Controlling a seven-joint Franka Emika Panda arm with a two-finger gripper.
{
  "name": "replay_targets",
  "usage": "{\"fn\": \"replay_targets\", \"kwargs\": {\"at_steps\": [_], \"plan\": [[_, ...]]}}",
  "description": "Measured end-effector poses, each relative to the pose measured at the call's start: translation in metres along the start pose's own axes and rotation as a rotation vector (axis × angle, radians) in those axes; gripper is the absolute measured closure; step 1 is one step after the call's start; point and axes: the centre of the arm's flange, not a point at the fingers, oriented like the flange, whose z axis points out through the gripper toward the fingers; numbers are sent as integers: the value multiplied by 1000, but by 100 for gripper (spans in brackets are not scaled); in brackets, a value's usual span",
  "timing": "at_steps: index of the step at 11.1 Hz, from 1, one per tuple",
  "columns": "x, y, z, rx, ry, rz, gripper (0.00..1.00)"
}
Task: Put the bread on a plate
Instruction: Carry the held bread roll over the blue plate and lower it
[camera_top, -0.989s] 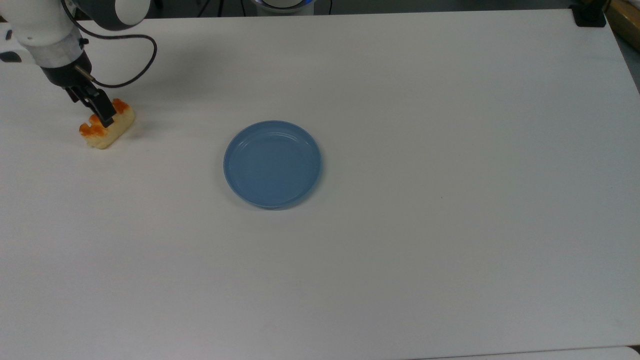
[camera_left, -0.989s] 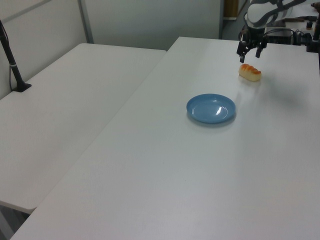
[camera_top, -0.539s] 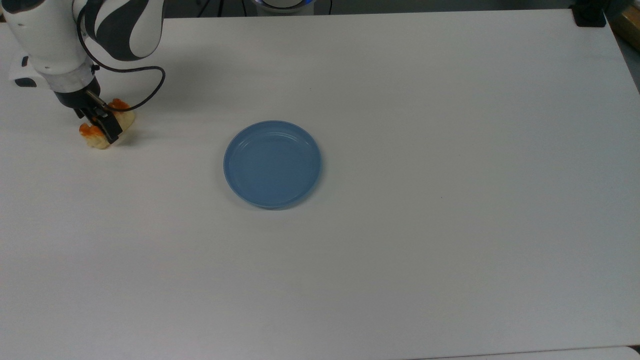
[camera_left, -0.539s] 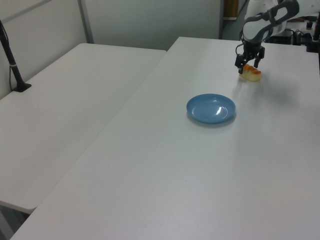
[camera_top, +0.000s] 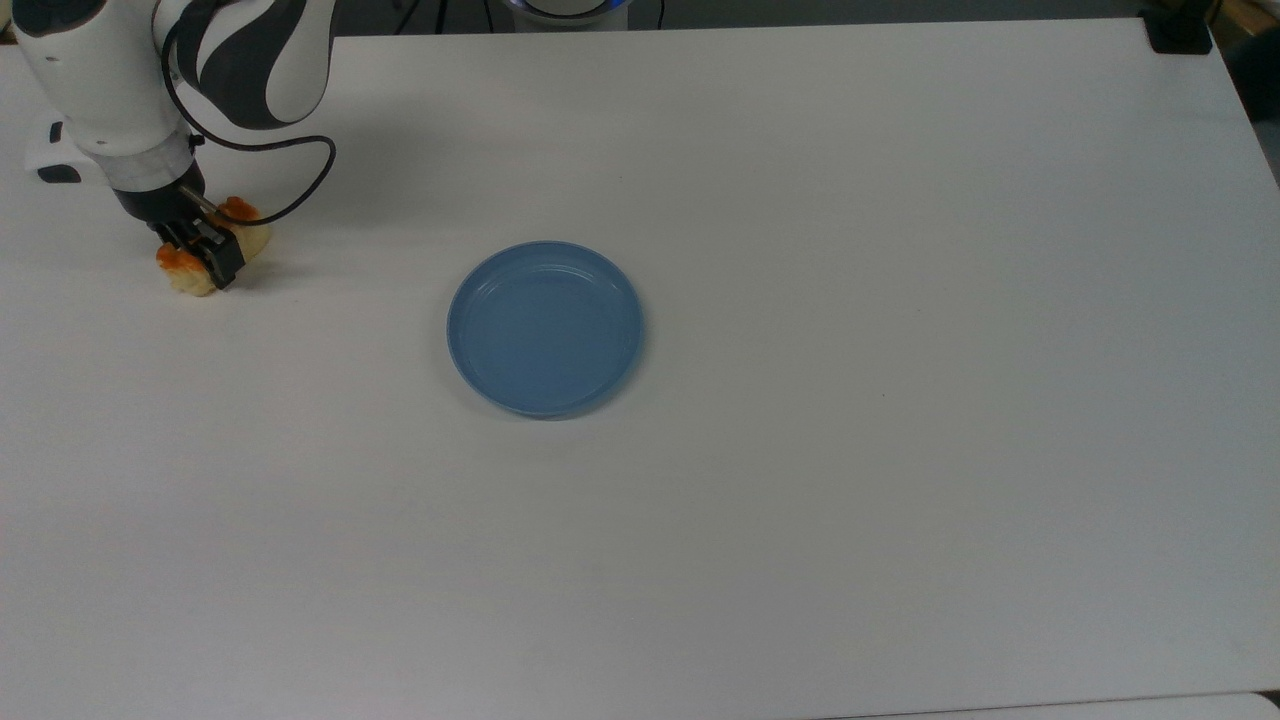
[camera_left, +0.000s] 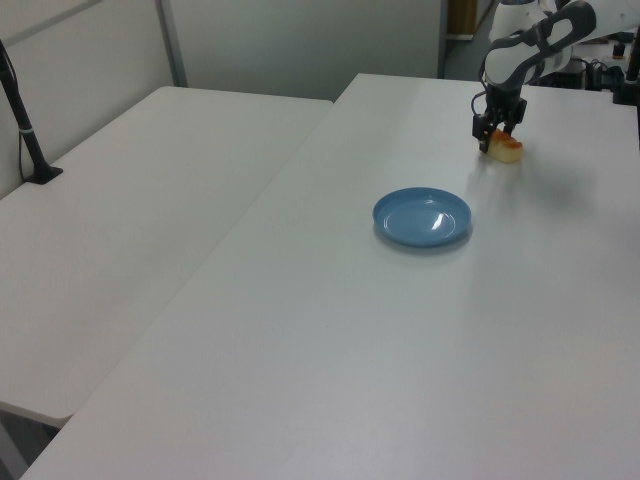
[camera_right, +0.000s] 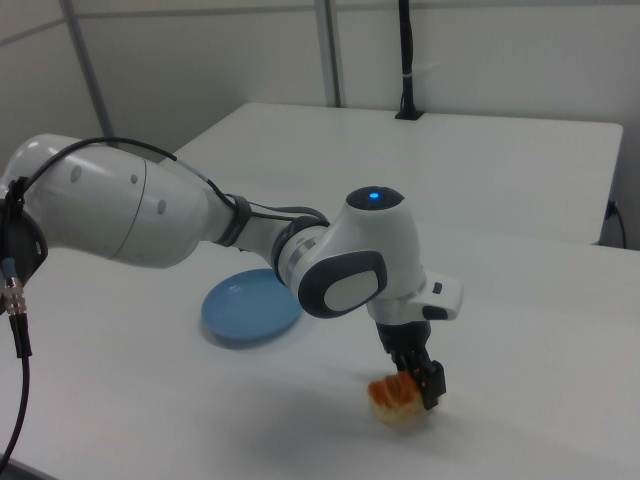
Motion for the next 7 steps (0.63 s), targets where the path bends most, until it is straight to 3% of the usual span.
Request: {"fn": "replay_targets", "kwargs": {"at_steps": [1, 3, 7], "plan": [[0, -1, 0, 0, 0, -12, 33], [1, -5, -4, 4, 6, -19, 58], [0, -60, -47, 52, -3, -78, 59]]}}
